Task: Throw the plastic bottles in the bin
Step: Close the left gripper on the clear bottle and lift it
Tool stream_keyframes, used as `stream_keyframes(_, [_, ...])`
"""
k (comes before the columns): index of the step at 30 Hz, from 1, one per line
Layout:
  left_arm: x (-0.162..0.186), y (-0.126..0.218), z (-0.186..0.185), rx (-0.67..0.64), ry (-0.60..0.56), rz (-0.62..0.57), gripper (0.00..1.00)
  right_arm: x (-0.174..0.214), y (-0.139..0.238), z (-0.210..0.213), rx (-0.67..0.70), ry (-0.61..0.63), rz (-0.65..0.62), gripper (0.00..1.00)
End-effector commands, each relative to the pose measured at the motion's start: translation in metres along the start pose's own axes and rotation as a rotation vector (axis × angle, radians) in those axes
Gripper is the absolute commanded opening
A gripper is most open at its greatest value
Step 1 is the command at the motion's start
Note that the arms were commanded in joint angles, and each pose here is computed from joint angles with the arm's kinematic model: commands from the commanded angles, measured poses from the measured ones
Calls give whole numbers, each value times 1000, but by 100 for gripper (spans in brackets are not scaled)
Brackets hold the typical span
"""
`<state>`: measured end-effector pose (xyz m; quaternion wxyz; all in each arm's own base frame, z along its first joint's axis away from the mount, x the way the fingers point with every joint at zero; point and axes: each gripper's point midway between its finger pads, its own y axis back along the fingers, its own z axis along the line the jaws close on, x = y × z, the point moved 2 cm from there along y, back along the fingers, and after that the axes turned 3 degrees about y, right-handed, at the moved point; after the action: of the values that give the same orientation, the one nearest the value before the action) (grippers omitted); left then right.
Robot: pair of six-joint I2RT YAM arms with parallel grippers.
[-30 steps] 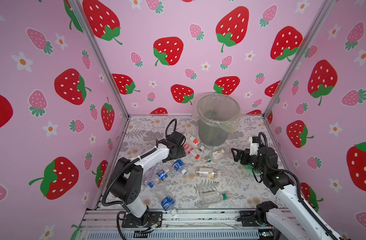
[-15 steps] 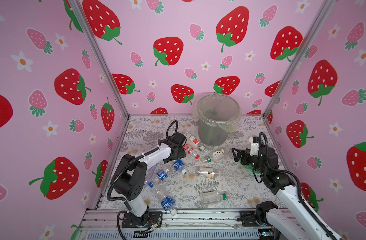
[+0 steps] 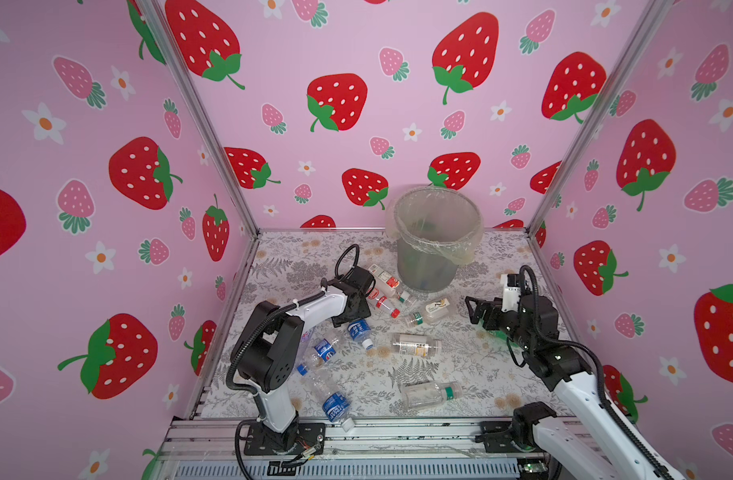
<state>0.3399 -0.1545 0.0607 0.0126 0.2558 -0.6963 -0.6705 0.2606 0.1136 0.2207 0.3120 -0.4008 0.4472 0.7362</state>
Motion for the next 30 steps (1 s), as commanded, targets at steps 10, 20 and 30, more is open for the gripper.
stream_keyframes(10, [-18, 22, -12, 46, 14, -59, 60, -1, 4, -4, 26, 17, -1, 99])
stream_keyframes(20, [-26, 60, -23, 181, -3, -89, 59, 0, 7, -10, 64, 5, -11, 99])
stream_keyframes(30, [-32, 107, -24, 351, -62, -200, 58, 3, 8, -15, 87, -3, -23, 99])
